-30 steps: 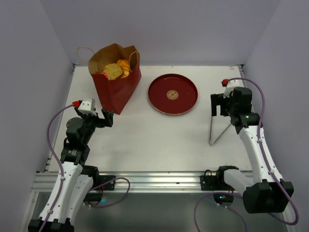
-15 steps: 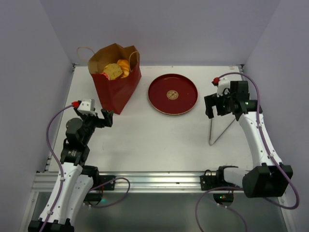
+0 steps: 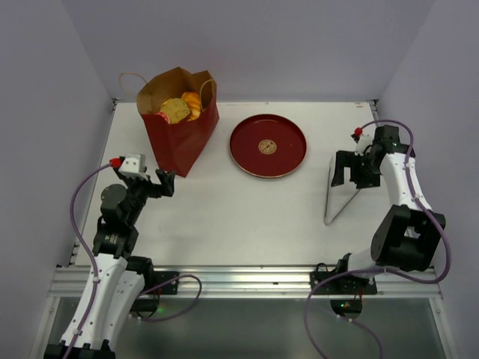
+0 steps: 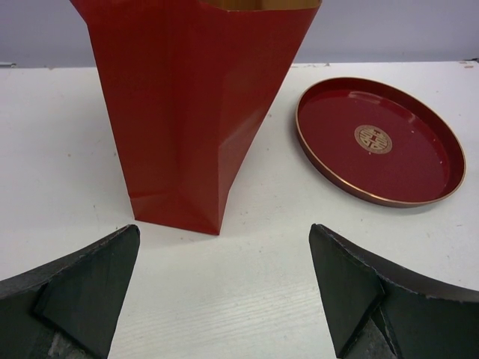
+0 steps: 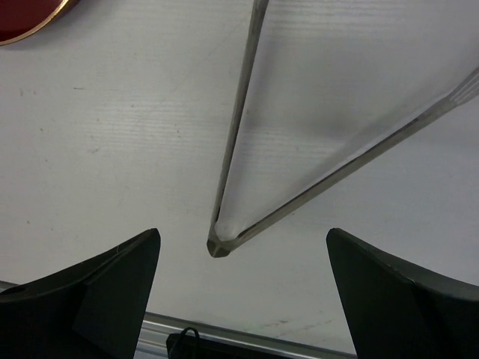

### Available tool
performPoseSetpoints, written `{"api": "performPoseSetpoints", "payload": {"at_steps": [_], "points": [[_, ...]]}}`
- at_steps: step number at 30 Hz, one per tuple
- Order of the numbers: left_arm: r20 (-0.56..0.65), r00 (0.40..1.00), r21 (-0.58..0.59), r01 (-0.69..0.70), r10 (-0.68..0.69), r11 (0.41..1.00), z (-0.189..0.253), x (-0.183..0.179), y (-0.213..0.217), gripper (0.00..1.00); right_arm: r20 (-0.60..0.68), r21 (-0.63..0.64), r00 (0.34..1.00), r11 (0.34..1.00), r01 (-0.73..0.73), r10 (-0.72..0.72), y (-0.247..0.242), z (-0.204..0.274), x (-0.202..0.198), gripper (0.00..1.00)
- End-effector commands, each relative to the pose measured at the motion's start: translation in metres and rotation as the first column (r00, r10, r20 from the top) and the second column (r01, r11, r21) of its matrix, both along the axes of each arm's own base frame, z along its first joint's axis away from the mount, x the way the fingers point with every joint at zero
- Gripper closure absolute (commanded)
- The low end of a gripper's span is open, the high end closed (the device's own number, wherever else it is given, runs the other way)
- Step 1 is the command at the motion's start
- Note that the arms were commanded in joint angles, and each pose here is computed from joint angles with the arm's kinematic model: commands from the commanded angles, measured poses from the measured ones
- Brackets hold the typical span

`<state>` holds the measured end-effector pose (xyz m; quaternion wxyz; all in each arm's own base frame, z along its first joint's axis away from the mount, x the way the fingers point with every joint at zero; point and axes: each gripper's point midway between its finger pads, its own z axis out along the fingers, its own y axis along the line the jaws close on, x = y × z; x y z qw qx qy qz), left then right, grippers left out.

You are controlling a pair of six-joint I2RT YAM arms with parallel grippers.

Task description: Take the fake bread out of the paper bag

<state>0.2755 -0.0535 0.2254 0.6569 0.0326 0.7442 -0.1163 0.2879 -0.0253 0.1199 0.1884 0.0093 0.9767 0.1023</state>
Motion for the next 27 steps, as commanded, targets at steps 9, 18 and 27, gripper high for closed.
{"api": "performPoseSetpoints", "payload": {"at_steps": [9,18,27], "points": [[0.094,0.995,0.008,0.016,-0.016,1.0,0.023,-0.002,-0.003,0.01,-0.27,0.07,0.942,0.971,0.228,-0.202,-0.004,-0.053,-0.035,0.01],[0.09,0.996,0.01,0.016,-0.017,1.0,0.022,-0.002,-0.003,0.01,-0.179,0.082,0.918,0.924,0.373,-0.355,-0.007,-0.071,-0.014,0.01],[0.078,0.997,0.014,0.013,-0.014,1.0,0.019,0.0,-0.003,0.0,-0.086,0.079,0.896,0.894,0.441,-0.435,-0.016,-0.073,0.007,0.01]]}}
